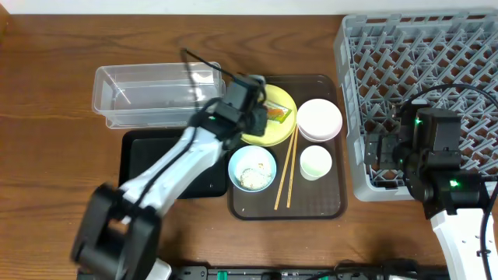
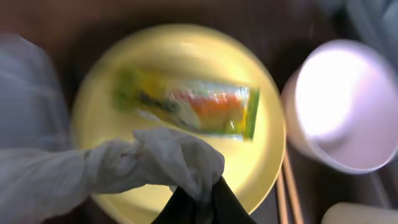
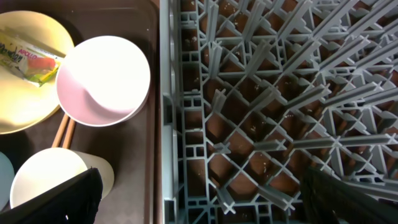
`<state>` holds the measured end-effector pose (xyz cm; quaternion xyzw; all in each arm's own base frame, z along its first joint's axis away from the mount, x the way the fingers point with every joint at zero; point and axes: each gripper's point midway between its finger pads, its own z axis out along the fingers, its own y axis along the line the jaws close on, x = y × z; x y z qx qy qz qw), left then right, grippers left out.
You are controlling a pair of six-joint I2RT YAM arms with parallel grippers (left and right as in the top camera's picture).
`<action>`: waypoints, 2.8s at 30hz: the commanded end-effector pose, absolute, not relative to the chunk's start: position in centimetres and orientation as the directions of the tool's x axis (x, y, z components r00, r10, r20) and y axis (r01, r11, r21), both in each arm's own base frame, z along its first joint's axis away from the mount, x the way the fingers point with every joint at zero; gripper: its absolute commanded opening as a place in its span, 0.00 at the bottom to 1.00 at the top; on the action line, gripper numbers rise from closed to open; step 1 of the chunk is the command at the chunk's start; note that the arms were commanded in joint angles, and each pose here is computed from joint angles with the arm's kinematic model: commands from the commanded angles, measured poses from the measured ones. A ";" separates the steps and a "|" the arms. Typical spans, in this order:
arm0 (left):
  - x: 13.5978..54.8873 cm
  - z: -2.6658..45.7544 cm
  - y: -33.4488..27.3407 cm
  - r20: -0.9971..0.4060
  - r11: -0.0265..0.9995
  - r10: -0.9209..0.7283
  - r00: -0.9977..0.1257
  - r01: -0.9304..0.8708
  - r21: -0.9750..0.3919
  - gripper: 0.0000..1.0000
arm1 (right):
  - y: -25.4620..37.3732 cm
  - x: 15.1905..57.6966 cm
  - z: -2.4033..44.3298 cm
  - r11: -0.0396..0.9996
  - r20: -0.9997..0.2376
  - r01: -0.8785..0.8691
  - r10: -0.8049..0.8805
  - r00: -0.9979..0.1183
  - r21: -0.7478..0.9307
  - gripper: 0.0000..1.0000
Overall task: Sort waste into correct bins and load items into the dishwasher rack
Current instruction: 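Move the left gripper over the yellow plate to the Pandan wrapper, then grasp the Apollo Pandan wrapper with the left gripper and lift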
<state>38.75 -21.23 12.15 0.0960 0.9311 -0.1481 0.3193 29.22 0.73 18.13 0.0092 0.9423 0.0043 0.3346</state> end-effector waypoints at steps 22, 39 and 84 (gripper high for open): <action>41.5 14.8 -16.7 -0.551 0.889 -0.319 -0.771 -0.042 -0.455 0.60 | 1.1 29.5 19.0 1.000 -0.646 0.014 0.028 -0.763 0.027 0.99; 40.7 3.6 -26.0 -0.301 0.795 -0.453 -0.839 -0.228 -0.563 0.60 | 1.1 29.4 19.0 1.000 -0.643 0.014 0.028 -0.766 0.027 0.99; 43.3 1.1 -24.1 -0.420 0.823 -0.502 -0.756 -0.269 -0.500 0.06 | 1.1 29.4 19.0 0.999 -0.642 0.016 0.031 -0.766 0.029 0.99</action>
